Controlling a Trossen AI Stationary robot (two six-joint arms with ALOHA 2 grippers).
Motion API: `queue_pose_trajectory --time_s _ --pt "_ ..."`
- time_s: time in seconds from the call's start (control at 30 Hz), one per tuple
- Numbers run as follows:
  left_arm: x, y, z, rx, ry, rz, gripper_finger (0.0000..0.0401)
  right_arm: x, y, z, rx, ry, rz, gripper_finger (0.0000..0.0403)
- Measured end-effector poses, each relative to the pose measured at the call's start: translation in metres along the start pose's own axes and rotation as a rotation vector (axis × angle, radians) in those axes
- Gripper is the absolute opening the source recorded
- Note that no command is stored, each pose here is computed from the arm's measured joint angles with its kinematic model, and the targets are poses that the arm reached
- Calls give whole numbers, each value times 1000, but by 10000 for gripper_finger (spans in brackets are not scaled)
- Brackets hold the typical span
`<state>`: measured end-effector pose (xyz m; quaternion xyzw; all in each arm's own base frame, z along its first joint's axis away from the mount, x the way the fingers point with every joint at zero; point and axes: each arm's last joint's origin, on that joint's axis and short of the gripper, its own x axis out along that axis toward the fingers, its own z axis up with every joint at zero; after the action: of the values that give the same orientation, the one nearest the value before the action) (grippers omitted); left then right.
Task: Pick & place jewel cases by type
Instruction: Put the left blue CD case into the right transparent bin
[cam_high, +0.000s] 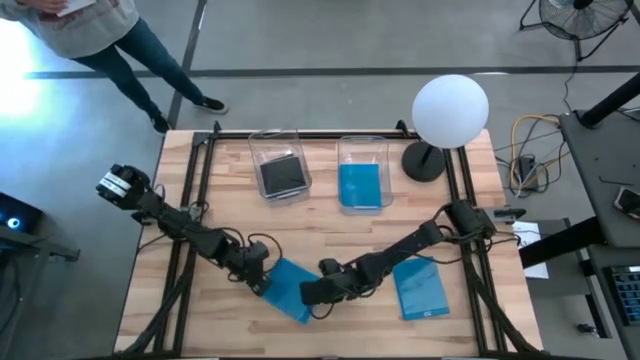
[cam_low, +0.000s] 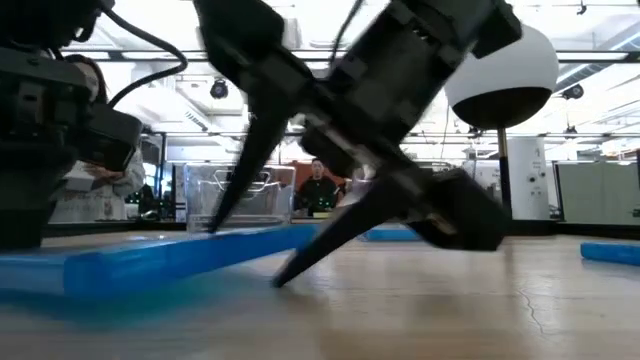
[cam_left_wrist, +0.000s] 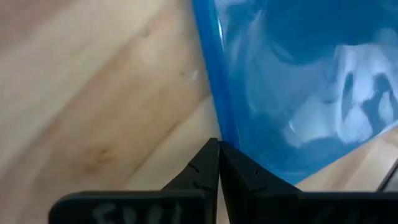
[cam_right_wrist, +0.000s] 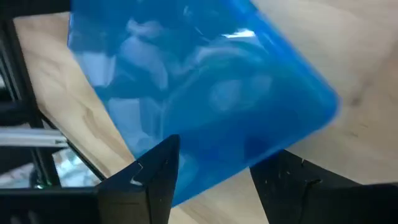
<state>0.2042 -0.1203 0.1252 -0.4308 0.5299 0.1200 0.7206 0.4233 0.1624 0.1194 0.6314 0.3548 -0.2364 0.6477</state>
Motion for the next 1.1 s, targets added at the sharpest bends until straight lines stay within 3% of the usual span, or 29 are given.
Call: queue_pose_trajectory --time_s 0.13,0.23,0.43,0.7,0.9,1.1 --pt "7 1 -2 2 20 13 0 -13 16 2 -98 -86 25 183" --pt "9 -3 0 4 16 -8 0 -25 32 5 -95 -117 86 183" --pt "7 -20 4 47 -23 -95 0 -18 30 10 -117 -140 104 173" --pt "4 -19 4 73 -98 -63 0 -26 37 22 -151 -71 118 99" --pt "-12 -5 -13 57 -160 35 0 -82 55 27 -213 -81 120 29" --pt "-44 -9 -26 -31 -362 -49 0 -159 78 83 -243 -382 175 14"
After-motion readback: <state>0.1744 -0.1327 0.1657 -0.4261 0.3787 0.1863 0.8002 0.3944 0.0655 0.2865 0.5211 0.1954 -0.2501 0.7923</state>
